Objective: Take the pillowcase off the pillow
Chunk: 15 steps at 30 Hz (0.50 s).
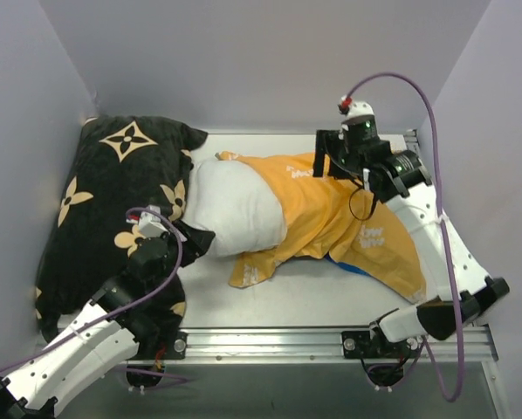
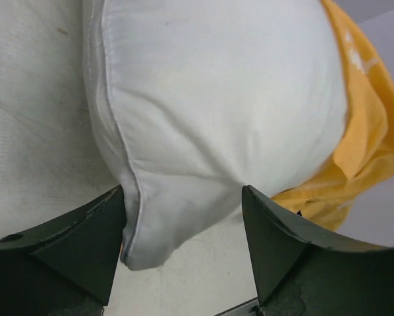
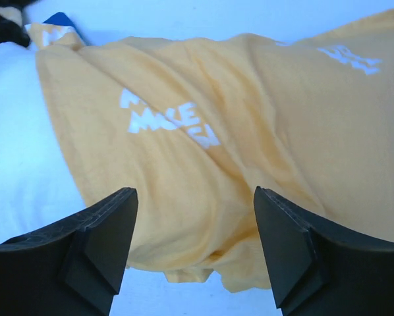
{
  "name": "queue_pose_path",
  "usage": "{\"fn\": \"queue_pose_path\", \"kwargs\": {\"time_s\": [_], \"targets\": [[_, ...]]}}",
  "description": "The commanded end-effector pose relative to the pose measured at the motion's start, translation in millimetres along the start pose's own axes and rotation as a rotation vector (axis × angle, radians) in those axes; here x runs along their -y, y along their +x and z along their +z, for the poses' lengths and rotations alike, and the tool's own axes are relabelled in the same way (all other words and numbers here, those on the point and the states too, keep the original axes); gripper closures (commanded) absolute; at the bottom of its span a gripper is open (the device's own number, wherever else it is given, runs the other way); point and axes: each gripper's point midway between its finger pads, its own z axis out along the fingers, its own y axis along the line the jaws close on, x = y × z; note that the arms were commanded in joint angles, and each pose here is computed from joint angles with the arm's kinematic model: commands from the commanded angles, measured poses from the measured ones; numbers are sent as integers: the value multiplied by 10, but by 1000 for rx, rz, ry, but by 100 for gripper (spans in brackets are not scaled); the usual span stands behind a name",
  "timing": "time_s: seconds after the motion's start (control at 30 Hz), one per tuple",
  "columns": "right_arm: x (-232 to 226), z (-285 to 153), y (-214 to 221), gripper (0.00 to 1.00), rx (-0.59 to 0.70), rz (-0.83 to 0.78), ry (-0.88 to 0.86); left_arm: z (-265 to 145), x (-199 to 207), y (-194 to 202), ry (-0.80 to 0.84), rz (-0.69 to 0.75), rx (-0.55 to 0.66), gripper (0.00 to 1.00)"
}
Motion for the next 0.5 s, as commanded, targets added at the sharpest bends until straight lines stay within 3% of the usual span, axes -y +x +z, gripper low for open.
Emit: {"fn": "queue_pose_path", "kwargs": {"time_s": [0.0, 0.03, 0.07, 0.1, 0.27, 0.4, 0.47], "targets": [[-202, 194, -193, 27, 2, -155, 3, -266, 372, -476, 25, 48, 100, 22], [-281, 252, -222, 26, -7, -178, -19, -260, 377, -569, -5, 63, 128, 20], [-386, 434, -150, 24, -58, -206, -43, -267, 358, -637, -53, 78, 140, 3], [-473, 430, -305, 23, -30, -224, -72, -236, 414, -809, -106, 87, 188, 3], [-827, 925, -227, 16, -124, -315, -182, 61, 607, -1135, -176, 148, 252, 2], [-1045, 1209, -132, 15, -175, -351, -209, 874, 488, -1013, -183, 109, 38, 3], [-1069, 1322, 62, 16, -232, -360, -200, 1113, 639, -929, -92, 102, -54, 2]]}}
